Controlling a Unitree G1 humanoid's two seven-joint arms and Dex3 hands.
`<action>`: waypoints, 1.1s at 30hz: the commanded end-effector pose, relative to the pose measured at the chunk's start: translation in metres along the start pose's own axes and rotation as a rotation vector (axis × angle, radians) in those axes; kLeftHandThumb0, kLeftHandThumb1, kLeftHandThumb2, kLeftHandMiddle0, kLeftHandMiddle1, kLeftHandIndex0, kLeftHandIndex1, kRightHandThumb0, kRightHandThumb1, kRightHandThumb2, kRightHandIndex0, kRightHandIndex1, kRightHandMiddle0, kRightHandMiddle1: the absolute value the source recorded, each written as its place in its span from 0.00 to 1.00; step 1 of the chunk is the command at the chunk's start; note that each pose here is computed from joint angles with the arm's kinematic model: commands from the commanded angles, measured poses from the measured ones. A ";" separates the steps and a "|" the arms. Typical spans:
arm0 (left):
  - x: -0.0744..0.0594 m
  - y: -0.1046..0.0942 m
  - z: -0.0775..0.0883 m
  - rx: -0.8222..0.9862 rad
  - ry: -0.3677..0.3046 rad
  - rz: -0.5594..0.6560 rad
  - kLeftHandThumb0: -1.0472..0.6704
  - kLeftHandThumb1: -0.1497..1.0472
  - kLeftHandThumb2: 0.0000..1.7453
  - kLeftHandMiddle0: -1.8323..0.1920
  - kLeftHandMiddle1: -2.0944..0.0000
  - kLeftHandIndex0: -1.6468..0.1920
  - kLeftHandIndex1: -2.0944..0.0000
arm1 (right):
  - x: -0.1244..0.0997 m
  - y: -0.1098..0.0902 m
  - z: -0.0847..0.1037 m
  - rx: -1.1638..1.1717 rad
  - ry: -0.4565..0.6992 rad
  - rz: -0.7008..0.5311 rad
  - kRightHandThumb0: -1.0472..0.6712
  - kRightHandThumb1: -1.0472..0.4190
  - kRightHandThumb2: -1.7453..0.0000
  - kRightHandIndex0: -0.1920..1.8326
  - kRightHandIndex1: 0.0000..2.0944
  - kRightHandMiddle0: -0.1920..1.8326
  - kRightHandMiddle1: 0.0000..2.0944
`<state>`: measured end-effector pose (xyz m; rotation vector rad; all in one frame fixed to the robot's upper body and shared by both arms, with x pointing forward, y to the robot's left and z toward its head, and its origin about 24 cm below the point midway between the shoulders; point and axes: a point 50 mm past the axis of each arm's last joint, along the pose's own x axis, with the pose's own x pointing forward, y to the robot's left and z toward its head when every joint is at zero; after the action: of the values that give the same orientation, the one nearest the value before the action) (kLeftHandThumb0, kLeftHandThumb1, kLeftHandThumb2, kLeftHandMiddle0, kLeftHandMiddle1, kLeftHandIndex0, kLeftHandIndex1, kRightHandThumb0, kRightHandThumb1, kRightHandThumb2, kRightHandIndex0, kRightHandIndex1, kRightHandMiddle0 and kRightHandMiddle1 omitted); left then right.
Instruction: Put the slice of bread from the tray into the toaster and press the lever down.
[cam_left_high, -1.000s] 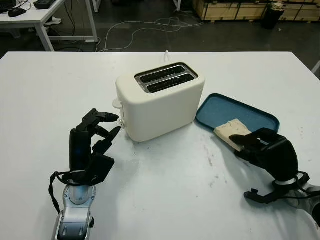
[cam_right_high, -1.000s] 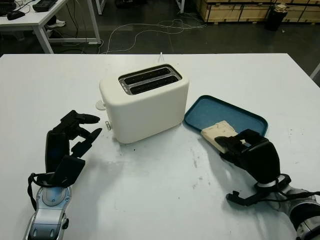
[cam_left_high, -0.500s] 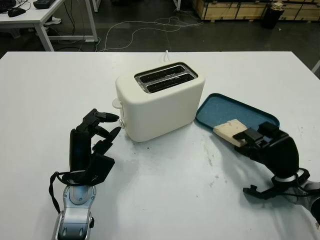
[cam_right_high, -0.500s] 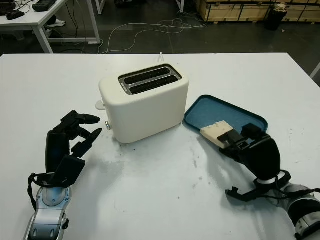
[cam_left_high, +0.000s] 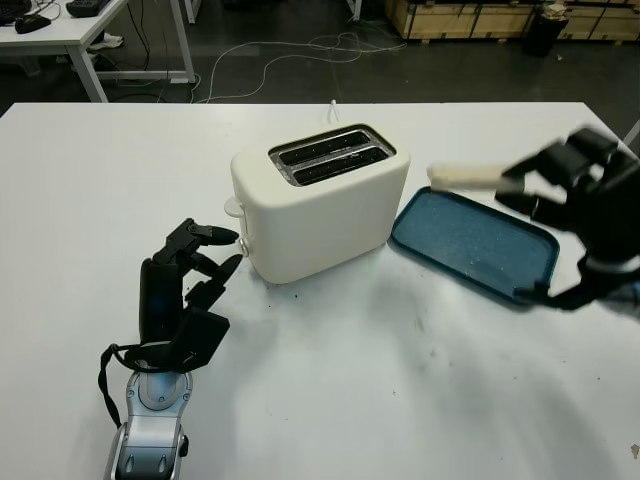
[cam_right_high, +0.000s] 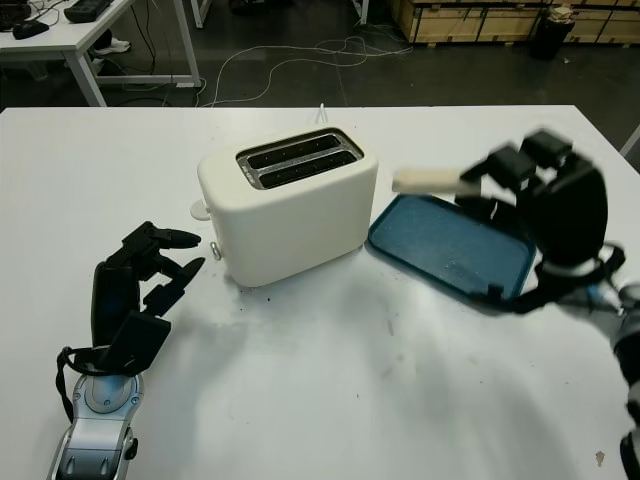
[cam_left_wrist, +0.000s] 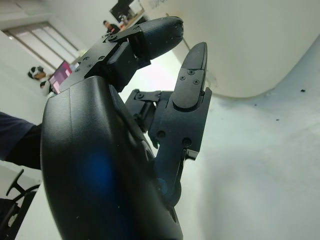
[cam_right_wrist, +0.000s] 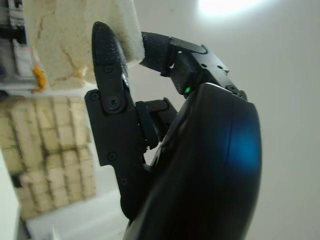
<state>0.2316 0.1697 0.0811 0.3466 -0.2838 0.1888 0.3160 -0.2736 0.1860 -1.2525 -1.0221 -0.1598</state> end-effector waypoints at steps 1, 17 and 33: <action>-0.001 0.000 0.002 0.011 -0.014 0.000 0.47 0.89 0.08 0.58 0.23 0.57 0.51 | 0.015 -0.006 -0.006 0.064 0.040 -0.004 0.32 0.09 0.90 0.48 0.83 0.46 0.69; -0.002 0.001 0.000 0.007 -0.014 0.002 0.47 0.89 0.08 0.58 0.23 0.57 0.52 | 0.132 -0.036 -0.020 0.512 0.221 0.421 0.34 0.09 0.97 0.55 0.80 0.49 0.76; -0.003 0.000 -0.001 -0.011 -0.013 0.005 0.48 0.89 0.08 0.58 0.24 0.57 0.52 | 0.205 -0.028 0.041 0.362 0.055 0.686 0.36 0.09 0.99 0.65 0.79 0.58 0.76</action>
<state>0.2295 0.1699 0.0803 0.3442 -0.2914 0.1945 0.3953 -0.1730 0.3384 -1.1682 -0.4699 0.5030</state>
